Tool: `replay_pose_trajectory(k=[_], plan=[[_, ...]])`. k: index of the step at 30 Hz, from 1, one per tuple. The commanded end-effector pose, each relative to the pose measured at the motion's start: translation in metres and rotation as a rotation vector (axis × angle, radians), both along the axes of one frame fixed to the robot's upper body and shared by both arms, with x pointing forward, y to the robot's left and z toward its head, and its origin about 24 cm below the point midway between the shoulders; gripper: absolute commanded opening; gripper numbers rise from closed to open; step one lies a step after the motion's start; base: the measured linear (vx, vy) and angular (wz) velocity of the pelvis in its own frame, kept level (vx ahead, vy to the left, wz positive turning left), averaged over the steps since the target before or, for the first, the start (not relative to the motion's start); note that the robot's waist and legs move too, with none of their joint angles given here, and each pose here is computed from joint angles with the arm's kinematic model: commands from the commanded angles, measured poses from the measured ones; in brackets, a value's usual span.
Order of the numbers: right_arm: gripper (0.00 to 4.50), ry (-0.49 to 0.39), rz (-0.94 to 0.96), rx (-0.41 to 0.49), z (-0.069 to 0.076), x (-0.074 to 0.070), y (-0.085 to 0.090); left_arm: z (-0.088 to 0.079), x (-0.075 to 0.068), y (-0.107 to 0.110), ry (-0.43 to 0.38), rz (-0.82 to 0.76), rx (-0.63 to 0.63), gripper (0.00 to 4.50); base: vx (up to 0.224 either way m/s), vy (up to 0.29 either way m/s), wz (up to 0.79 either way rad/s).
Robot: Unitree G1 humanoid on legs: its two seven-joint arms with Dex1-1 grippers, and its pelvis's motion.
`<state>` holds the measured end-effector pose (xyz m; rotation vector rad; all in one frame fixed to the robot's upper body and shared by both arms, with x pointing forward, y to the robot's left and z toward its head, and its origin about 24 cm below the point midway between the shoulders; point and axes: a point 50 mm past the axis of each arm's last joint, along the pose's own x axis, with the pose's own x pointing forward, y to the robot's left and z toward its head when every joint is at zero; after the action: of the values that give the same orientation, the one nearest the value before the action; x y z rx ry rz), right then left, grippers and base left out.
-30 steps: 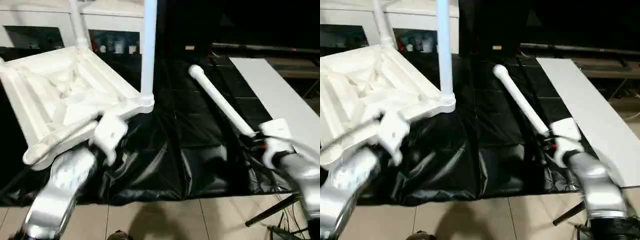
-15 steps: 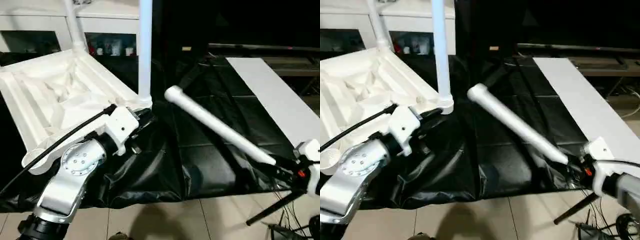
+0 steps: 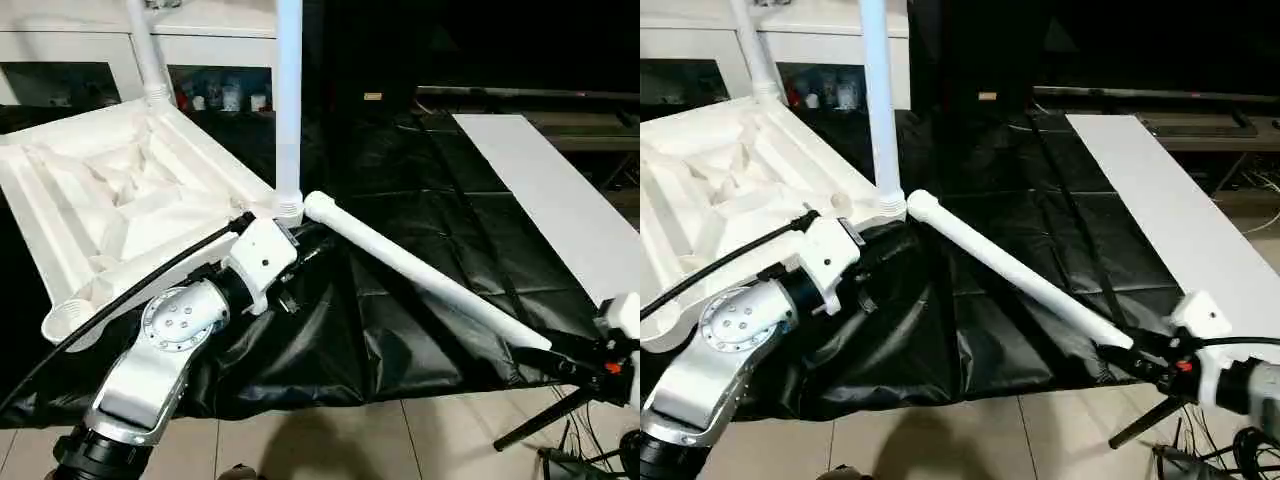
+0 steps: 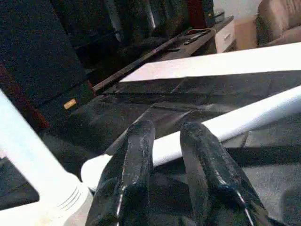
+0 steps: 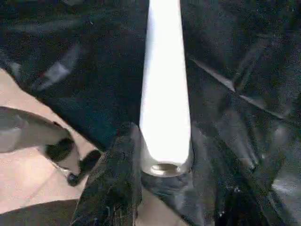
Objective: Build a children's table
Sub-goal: Move to table
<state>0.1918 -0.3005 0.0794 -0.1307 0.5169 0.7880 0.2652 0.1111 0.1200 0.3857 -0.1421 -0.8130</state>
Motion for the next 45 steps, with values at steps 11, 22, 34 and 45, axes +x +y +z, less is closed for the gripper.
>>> replay_pose_trajectory(k=[11, 22, 34, 45], plan=[[1.17, -0.017, 0.057, 0.009, 0.012, -0.002, 0.003, 0.001, 0.0, -0.008, -0.01, -0.023, 0.01, 1.22, 0.0, 0.0, 0.0], [1.17, 0.018, 0.214, 0.171, 0.027, -0.009, 0.03, 0.002, -0.006, -0.018, -0.031, -0.118, 0.06, 1.22, 0.0, 0.0, 0.0], [1.17, 0.023, 0.279, 0.176, 0.026, -0.006, 0.047, 0.008, -0.009, -0.025, -0.091, -0.162, 0.1, 1.22, 0.0, 0.0, 0.0], [1.17, -0.068, 0.289, 0.196, 0.028, 0.007, 0.064, 0.004, -0.01, -0.025, -0.1, -0.201, 0.177, 1.22, 0.0, 0.0, 0.0]])
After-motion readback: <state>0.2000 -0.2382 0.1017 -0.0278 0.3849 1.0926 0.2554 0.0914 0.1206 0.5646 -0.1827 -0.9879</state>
